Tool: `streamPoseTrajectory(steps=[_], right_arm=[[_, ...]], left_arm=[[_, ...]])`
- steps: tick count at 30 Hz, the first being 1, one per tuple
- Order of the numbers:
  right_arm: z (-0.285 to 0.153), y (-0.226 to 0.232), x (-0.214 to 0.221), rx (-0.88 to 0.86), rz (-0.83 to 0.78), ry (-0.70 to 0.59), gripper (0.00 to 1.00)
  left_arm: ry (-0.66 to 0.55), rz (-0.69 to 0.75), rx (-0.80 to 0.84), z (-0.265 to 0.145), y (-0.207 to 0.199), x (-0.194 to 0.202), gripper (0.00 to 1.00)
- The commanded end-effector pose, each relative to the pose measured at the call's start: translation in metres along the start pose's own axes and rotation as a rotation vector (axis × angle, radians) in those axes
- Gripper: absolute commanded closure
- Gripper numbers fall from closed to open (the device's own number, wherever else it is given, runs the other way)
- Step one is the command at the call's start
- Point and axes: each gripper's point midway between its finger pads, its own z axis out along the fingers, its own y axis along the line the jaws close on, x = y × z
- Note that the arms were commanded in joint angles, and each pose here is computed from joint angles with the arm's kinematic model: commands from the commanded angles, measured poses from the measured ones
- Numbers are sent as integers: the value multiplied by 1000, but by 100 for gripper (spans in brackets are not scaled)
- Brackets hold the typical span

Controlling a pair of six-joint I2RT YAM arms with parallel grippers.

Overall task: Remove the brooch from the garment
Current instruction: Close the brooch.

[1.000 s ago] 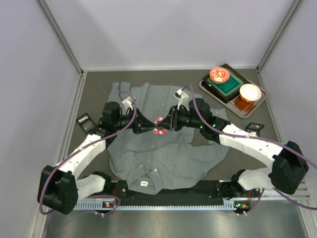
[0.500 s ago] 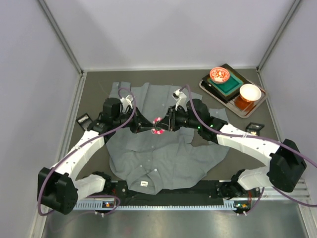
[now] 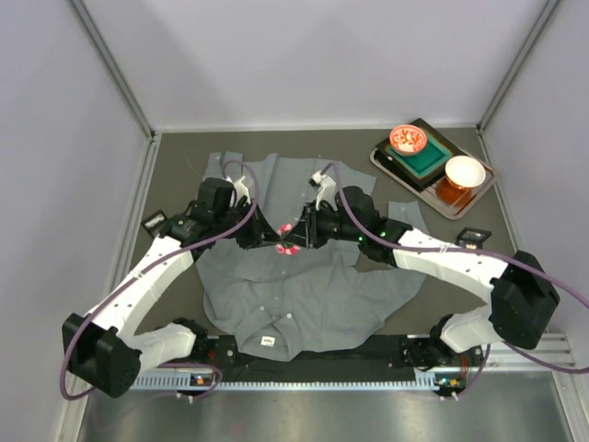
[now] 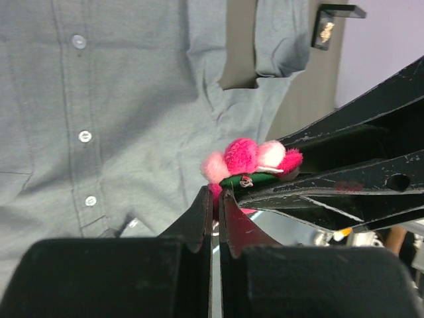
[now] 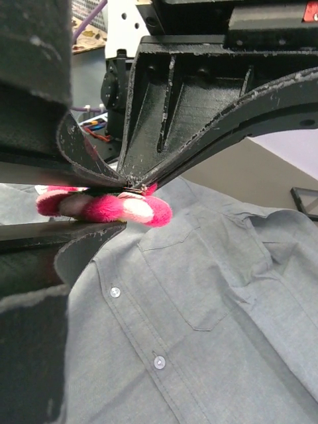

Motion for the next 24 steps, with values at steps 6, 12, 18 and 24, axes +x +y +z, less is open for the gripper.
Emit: streamPoseTrajectory(steps=[6,12,18,24], right_arm=[[16,0,50,-8,-40,223,100],[20,10,56,-42,-71,279,100],[20,12,59,-42,-107,321,99],[20,15,57,-51,-120,329,100]], left_arm=[[-100,215,53,-9,-50,-15,100],[-82,305,9,-6,-51,-8,100],[-36,383,27,-3,-51,3,100],[-8,446,19,-5,-44,9,100]])
